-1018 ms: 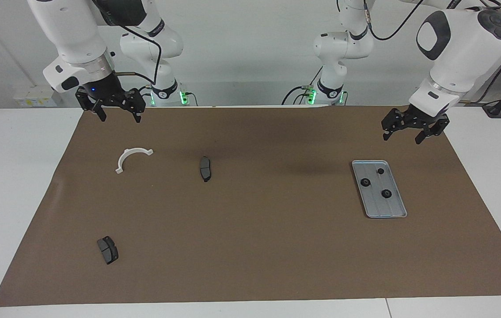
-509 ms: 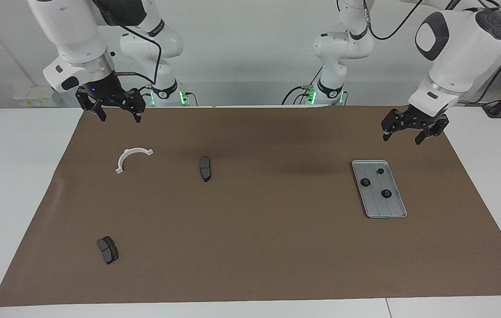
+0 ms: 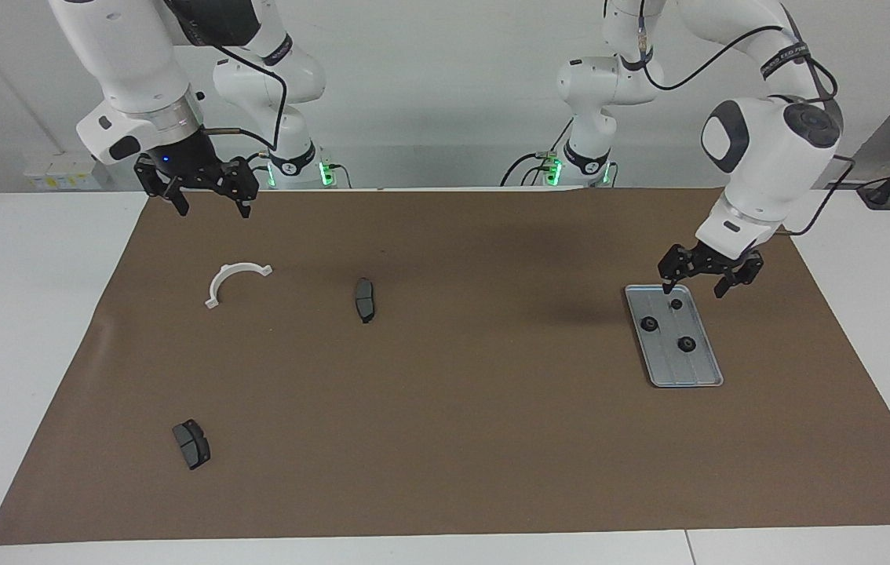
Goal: Place bearing gear from tray to pile
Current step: 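Grasp a black bearing gear from the metal tray with the left gripper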
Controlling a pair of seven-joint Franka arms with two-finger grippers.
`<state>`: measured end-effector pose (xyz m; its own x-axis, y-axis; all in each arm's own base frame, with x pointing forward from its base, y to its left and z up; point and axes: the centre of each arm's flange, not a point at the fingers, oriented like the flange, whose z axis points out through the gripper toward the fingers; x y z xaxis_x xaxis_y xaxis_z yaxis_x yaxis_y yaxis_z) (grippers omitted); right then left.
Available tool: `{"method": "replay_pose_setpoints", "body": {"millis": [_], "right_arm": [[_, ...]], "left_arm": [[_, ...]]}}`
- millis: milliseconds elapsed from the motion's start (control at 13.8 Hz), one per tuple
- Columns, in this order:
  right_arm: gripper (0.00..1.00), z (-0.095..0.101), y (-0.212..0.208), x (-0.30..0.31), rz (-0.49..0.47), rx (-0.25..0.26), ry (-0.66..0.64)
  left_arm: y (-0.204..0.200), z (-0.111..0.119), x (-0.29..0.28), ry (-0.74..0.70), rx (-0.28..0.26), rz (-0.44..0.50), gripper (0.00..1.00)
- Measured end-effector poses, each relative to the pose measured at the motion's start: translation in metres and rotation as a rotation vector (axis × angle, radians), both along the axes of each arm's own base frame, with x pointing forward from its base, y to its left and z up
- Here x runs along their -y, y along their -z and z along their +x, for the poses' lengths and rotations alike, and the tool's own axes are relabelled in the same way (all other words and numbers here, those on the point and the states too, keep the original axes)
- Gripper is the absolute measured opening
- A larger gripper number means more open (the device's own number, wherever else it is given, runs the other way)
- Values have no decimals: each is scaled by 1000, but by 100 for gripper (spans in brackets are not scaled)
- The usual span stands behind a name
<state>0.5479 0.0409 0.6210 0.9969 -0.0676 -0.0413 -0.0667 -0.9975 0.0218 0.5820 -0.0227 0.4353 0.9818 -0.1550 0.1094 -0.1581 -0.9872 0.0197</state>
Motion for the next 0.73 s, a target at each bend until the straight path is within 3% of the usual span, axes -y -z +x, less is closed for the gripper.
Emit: {"method": "replay_pose_setpoints", "body": {"millis": [364,655,727], "right_arm": [[100,0,0,0,0,0,0],[100,0,0,0,0,0,0],[100,0,0,0,0,0,0]], "left_arm": [[69,-3,-2,-10,1,7,100],[87,-1,-4,-128,-16,-2,97],[90,-1,-3,-175,-21,-6,87]]}}
